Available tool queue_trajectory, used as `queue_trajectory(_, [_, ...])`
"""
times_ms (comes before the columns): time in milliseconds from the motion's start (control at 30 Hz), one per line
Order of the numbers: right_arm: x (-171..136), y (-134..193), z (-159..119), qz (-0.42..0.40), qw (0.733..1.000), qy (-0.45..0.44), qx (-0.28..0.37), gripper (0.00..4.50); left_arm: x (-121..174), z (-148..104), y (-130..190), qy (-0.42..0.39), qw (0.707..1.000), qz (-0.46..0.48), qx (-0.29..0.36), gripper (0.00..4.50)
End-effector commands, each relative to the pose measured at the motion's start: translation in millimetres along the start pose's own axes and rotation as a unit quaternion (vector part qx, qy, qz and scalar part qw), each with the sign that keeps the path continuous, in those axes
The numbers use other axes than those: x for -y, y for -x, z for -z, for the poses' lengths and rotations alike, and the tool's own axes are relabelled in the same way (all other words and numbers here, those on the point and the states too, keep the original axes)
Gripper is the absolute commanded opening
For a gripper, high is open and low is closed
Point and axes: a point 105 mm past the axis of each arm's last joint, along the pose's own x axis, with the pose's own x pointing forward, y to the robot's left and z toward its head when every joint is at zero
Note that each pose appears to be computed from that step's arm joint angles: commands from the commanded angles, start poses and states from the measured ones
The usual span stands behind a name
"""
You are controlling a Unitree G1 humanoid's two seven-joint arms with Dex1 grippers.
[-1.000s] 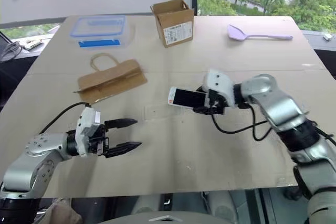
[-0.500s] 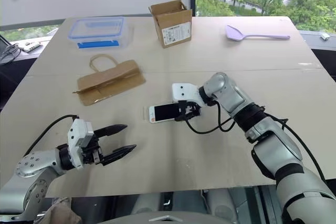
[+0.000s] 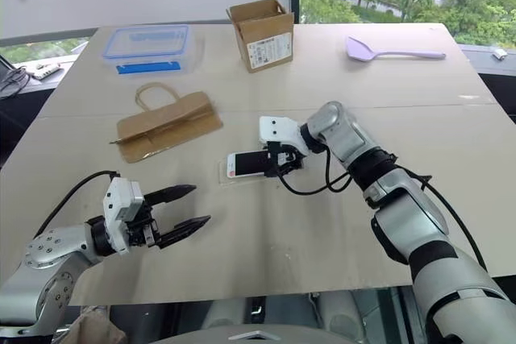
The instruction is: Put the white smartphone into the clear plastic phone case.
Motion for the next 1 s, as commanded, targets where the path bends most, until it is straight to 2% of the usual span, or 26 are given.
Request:
queue_trajectory(33, [0.7,1.1,-0.8,-0.003,0.999,0.037,-0.015,2.94,-2.0,-7.5,2.7,-0.017,1.0,-0.004,0.009,4.14])
queue_trajectory(500, [-8.4,0.9,6.8,-0.026,0.997,0.06,-0.031,2.93,1.0,-2.6,4.7,-0.016,1.0,-0.012,0.008,4.14])
queue_trajectory(600, [-8.3,5.4,1.9,-0.03,0.998,0.047,-0.017,4.44,0.4,-1.8,4.2,-0.016,1.0,-0.01,0.007,4.14])
queue_trajectory(633, [-7.9,7.1,-0.4,-0.028,0.998,0.048,-0.012,4.48,0.0,-1.7,4.1,-0.016,1.0,-0.009,0.007,4.14])
queue_trajectory(733, [-7.1,16.7,-8.5,-0.017,0.998,0.058,0.006,4.48,-2.0,-1.4,4.2,-0.016,1.0,-0.007,0.006,4.14])
queue_trajectory(867, [-5.5,35.5,-33.4,-0.002,0.997,0.036,0.073,4.48,-7.2,-0.5,5.5,-0.016,1.0,-0.011,0.005,4.14])
queue_trajectory(900, [-4.0,38.3,-38.9,0.005,0.996,0.029,0.088,3.99,-8.5,-0.4,5.9,-0.016,1.0,-0.013,0.004,4.14])
queue_trajectory(933, [-2.8,40.3,-44.1,0.011,0.994,0.021,0.103,3.73,-9.8,-0.6,6.2,-0.016,1.0,-0.014,0.004,4.14])
queue_trajectory(1000, [-0.7,40.6,-51.1,0.023,0.992,0.009,0.123,2.94,-12.5,-1.4,6.7,-0.016,1.0,-0.017,0.004,4.14])
